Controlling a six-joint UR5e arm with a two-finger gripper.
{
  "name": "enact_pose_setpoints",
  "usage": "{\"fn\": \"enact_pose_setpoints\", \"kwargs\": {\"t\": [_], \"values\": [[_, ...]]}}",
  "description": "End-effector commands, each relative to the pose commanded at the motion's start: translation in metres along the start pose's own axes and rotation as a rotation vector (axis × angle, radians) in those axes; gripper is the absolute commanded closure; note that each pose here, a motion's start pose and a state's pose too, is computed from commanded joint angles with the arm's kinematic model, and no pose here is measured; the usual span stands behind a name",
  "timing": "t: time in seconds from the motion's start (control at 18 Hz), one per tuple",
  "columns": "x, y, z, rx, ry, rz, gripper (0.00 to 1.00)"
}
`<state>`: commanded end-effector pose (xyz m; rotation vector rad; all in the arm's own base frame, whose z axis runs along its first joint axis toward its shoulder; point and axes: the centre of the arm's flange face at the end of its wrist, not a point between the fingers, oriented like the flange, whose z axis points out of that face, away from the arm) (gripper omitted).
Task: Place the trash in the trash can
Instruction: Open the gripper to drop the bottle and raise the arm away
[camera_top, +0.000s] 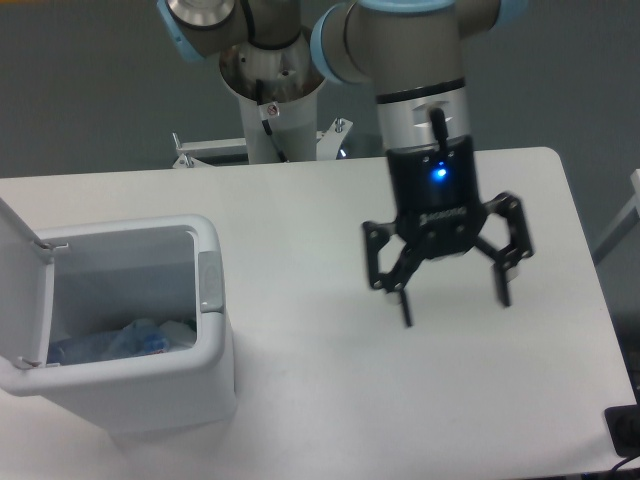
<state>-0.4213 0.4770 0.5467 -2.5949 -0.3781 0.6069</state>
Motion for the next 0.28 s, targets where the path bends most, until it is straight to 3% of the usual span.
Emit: {"fn": "enact_pose_setpoints", "kwargs": {"t": [0.17, 0.28], "values": [[0.004, 0.021, -0.016, -0.155, 0.077, 0.167, 0.0], [-0.002, 0.025, -0.023, -0.173, 0.089, 0.223, 0.0]]}}
